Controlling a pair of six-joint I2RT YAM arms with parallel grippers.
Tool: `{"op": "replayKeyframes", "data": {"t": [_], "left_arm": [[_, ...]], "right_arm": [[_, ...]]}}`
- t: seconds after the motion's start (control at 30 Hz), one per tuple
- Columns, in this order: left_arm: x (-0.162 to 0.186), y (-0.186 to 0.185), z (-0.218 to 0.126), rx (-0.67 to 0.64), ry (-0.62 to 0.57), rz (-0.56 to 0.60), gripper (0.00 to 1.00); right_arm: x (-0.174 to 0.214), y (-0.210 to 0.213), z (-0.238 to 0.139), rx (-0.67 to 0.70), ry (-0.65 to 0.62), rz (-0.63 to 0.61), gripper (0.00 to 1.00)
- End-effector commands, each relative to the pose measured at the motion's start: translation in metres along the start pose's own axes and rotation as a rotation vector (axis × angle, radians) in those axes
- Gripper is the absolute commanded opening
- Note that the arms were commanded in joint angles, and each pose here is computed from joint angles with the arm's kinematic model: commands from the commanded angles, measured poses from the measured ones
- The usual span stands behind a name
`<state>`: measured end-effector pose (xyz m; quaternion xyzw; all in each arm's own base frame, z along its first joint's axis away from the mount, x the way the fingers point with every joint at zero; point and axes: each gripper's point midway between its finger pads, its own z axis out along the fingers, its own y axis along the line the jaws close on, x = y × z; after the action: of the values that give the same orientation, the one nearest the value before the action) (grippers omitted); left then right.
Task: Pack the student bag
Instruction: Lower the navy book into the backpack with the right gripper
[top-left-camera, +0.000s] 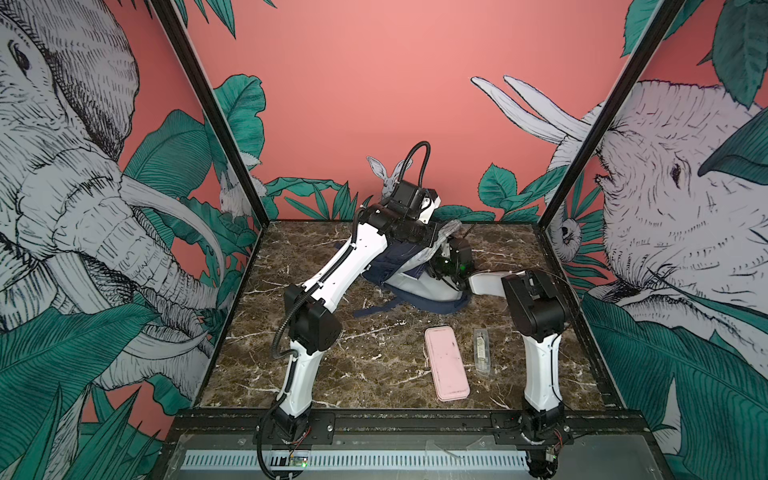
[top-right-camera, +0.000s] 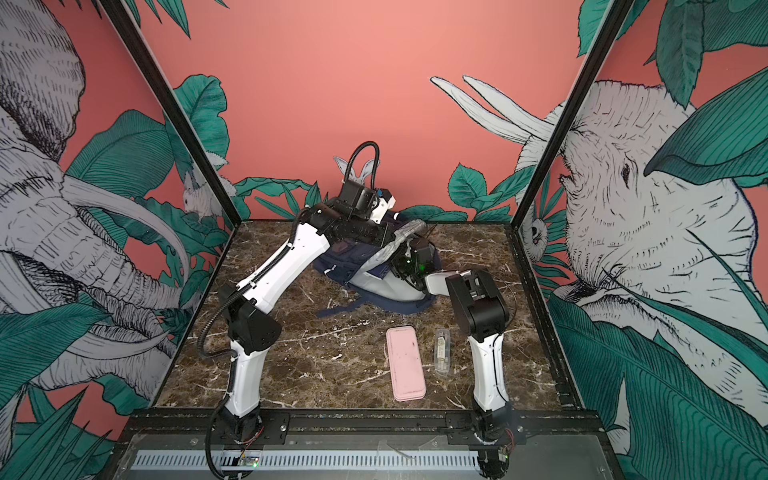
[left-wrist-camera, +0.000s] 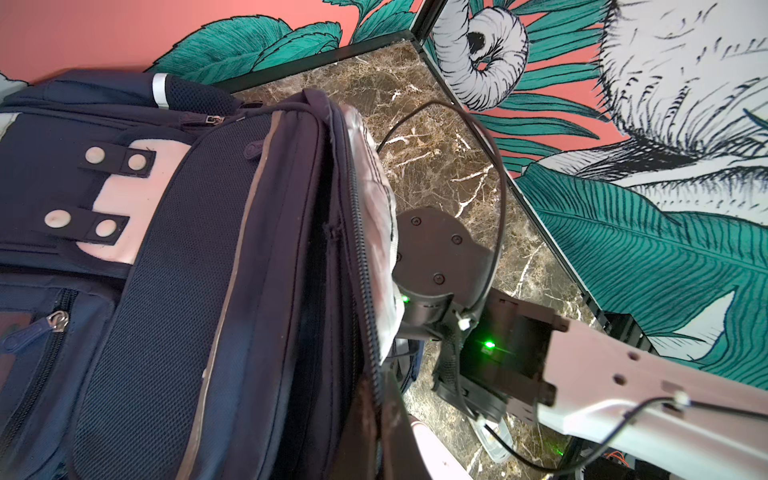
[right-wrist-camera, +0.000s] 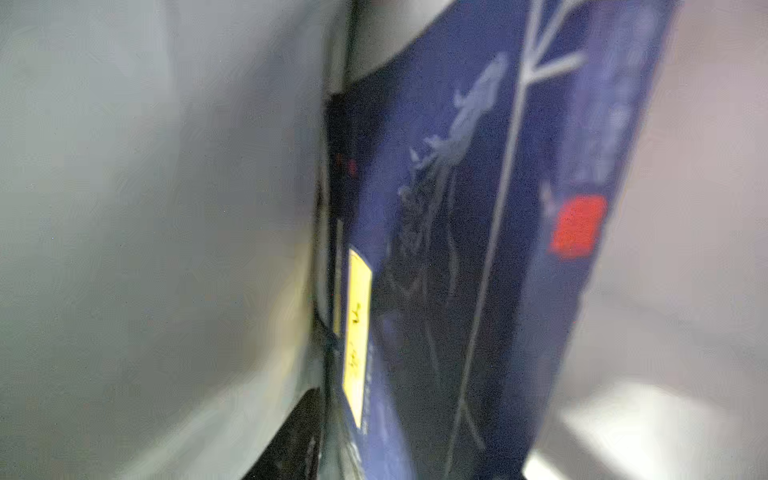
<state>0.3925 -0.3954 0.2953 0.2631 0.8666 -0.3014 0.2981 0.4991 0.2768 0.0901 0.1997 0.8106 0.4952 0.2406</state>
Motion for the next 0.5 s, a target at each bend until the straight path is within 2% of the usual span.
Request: {"op": "replayKeyframes", "data": {"t": [0.0,0.27,0.47], "left_arm": [[-0.036,-0.038,-0.056,0.086,-0.157,0.057,0.00],[-0.034,-0.038,-0.056,0.089,-0.154,0.060,0.00],[-0.033,-0.039,-0.058,0.092,-0.159,0.061,0.00]], "right_arm": [[-0.002,0.009,-0.013,0.023,-0.008,-0.083,0.49],[0.005,-0.012,-0.016,0.115,0.024,-0.109,0.50],[0.005,-0.015,-0.017,0.137,0.032,-0.113,0.44]]}}
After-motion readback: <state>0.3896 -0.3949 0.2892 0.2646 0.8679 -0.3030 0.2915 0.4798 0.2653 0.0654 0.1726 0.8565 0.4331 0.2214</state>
